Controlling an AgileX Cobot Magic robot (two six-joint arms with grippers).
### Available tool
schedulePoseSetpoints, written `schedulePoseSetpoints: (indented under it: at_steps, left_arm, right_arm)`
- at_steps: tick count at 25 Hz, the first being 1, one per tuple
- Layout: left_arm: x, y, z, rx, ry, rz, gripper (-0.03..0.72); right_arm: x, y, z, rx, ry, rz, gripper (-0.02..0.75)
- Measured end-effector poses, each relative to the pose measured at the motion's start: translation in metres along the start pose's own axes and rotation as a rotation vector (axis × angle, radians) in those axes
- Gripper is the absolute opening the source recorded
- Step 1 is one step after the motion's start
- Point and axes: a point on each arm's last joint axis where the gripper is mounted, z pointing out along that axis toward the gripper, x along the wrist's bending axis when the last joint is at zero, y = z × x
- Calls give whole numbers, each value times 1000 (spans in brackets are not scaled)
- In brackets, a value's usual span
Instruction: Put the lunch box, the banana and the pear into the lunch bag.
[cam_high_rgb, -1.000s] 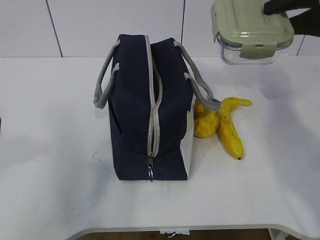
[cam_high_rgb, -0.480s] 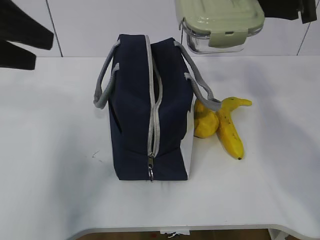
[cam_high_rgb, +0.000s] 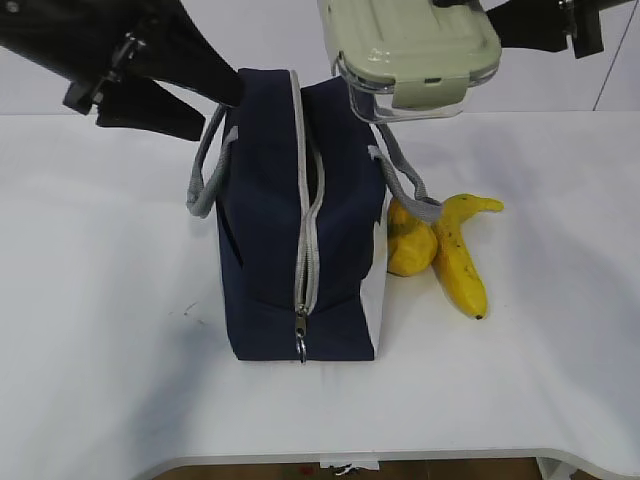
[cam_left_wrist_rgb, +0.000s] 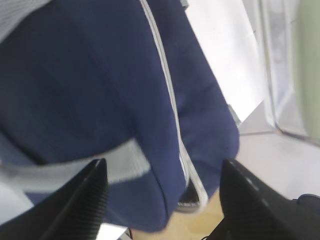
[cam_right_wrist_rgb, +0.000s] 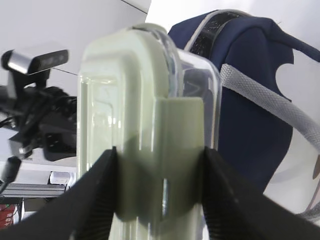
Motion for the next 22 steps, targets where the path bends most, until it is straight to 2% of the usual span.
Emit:
schedulePoseSetpoints:
  at_steps: [6, 7, 8, 9, 10, 11, 13, 14, 16, 22]
  left_arm:
    - [9, 4, 21, 46, 1, -10, 529]
    - [19, 3, 36, 79, 18, -24, 507]
    - [20, 3, 37, 83, 23, -22, 493]
    - [22, 3, 37, 86, 32, -19, 445]
    - [22, 3, 37, 87, 34, -18, 445]
    - [22, 3, 37, 87, 35, -13, 264]
    - [22, 2, 37, 89, 34, -3, 108]
    - [23, 2, 38, 92, 35, 17, 69]
    - [22, 2, 38, 98, 31, 32, 22]
    - [22, 1, 38, 104, 30, 39, 15]
  right_arm:
    - [0, 0, 0, 0, 0, 12, 370]
    - [0, 0, 0, 0, 0, 15, 370]
    - [0, 0, 0, 0, 0, 17, 370]
    - [0, 0, 0, 0, 0, 18, 370]
    - [1, 0, 1, 2, 1, 18, 370]
    - [2, -1, 2, 6, 4, 21, 370]
    - [4, -2, 5, 16, 10, 21, 370]
    - [7, -3, 8, 24, 15, 18, 370]
    - [11, -5, 14, 40, 24, 16, 370]
    - [23, -11, 29, 65, 42, 5, 370]
